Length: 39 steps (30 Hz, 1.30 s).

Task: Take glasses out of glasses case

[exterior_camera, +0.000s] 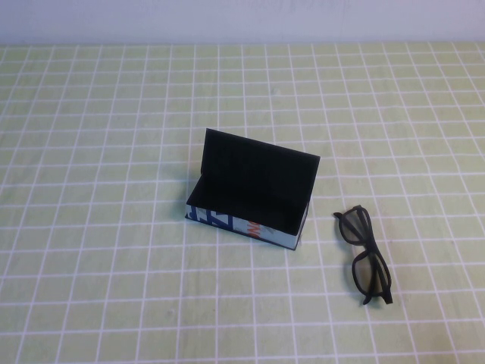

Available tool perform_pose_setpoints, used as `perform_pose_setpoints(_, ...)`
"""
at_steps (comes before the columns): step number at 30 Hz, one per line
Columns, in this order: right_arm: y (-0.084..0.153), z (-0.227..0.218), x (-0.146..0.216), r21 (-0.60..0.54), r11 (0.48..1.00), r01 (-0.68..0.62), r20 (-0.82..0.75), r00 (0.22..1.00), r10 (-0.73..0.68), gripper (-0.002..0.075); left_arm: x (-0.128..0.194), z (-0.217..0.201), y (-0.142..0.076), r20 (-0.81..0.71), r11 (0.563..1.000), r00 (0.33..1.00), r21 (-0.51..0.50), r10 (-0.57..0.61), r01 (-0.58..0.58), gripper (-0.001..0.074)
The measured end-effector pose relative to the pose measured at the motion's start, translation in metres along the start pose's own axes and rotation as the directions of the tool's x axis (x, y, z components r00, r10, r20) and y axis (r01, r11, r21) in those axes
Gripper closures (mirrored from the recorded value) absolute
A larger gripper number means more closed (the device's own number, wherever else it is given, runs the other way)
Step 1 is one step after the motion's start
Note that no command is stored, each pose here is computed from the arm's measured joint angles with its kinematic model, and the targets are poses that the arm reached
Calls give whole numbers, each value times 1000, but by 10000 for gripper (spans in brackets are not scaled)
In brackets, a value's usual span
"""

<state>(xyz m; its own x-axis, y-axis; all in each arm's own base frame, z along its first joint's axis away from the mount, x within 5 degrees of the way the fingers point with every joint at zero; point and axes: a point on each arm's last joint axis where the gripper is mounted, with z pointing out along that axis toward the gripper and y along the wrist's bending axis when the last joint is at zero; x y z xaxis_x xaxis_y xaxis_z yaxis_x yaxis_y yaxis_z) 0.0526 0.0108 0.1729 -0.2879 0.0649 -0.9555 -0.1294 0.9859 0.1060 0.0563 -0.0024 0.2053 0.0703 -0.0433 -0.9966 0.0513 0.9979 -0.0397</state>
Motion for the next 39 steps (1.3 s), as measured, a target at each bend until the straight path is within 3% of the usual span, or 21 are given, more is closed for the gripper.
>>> perform_pose_setpoints(14,0,0,0,-1,1000,-1,0,1000,1,743,0,0,3,-3,999,1000,-28,-22,22,738)
perform_pose_setpoints(17,0,0,0,-1,1000,-1,0,1000,1,743,-1,0,0,7,999,999,0,49,-49,738)
perform_pose_setpoints(23,0,0,0,-1,1000,-1,0,1000,1,743,-9,-1,-3,6,998,999,26,53,-53,738)
perform_pose_setpoints(30,0,0,0,0,1000,-1,1,1000,1,743,15,-1,-2,-170,1000,985,23,18,-14,738)
perform_pose_setpoints(34,0,0,0,0,1000,0,1,1000,0,743,29,-5,1,-326,1000,945,-8,6,-9,738)
perform_pose_setpoints(39,0,0,0,0,1000,0,1,1000,0,743,31,-6,2,-345,1000,939,-16,16,-23,738)
